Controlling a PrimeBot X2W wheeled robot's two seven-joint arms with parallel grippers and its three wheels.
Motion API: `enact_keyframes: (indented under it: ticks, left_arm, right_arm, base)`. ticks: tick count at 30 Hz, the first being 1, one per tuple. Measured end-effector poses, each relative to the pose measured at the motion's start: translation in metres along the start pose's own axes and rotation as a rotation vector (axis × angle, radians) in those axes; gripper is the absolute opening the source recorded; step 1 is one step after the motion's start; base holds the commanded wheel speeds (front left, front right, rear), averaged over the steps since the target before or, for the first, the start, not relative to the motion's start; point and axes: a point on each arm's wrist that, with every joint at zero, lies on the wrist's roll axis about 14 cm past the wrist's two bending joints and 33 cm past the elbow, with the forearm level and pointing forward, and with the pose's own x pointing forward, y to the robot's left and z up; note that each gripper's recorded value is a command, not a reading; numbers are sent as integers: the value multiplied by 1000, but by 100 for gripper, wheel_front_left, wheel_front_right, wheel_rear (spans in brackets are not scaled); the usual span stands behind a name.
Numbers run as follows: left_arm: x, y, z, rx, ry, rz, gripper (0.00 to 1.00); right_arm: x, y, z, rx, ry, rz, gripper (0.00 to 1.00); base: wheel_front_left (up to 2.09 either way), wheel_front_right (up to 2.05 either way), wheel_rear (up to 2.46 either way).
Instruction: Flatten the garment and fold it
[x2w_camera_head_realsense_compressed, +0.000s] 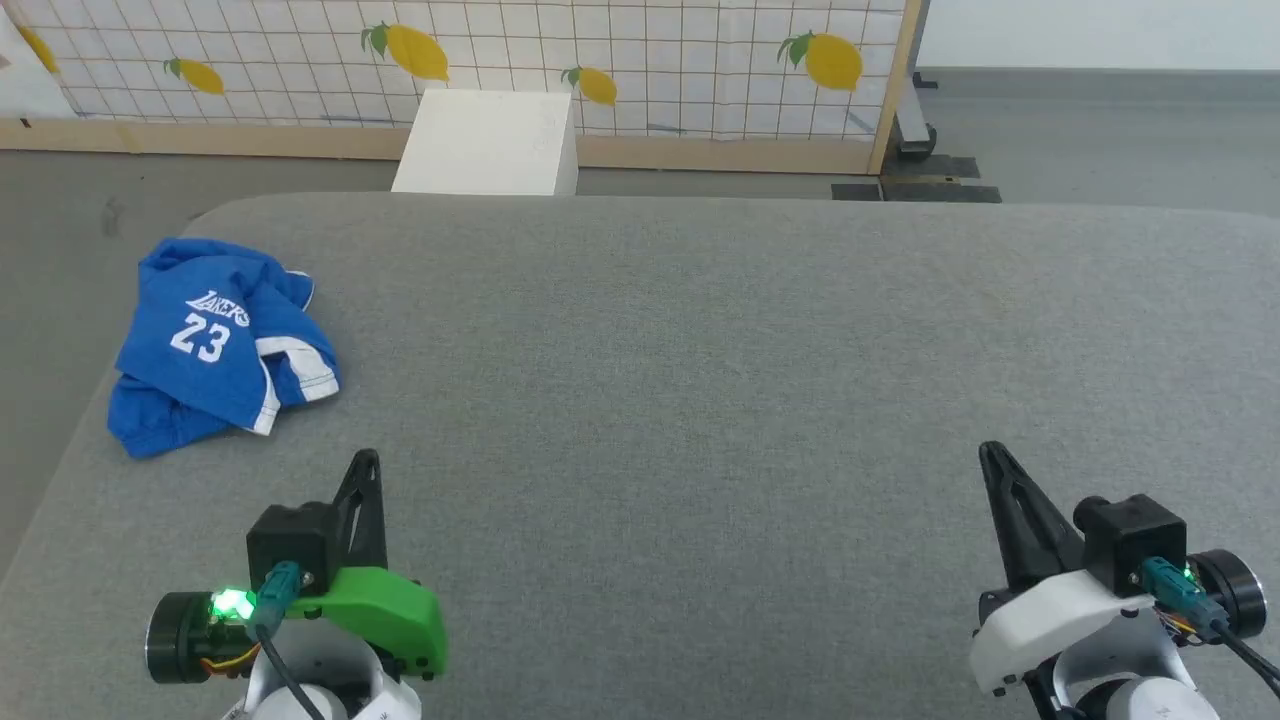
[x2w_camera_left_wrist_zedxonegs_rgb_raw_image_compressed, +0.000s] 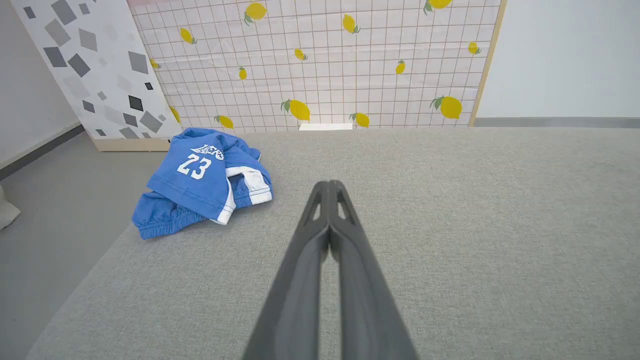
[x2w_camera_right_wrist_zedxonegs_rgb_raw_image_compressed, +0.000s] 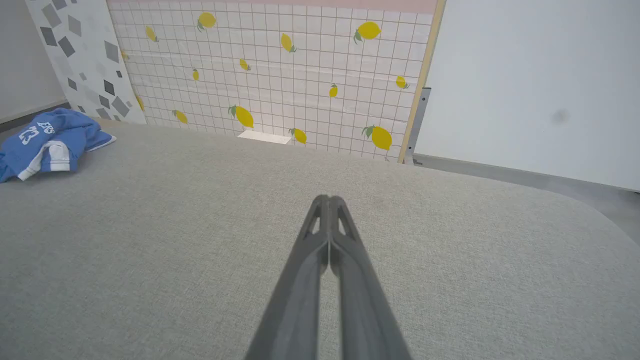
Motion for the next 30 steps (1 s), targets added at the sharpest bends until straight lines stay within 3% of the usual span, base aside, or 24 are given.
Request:
enact_keyframes:
  ticks: [30]
  left_arm:
    - [0,0,0,0,0,0,0]
  right_arm:
    - [0,0,0,0,0,0,0]
  base:
    - [0,0,0]
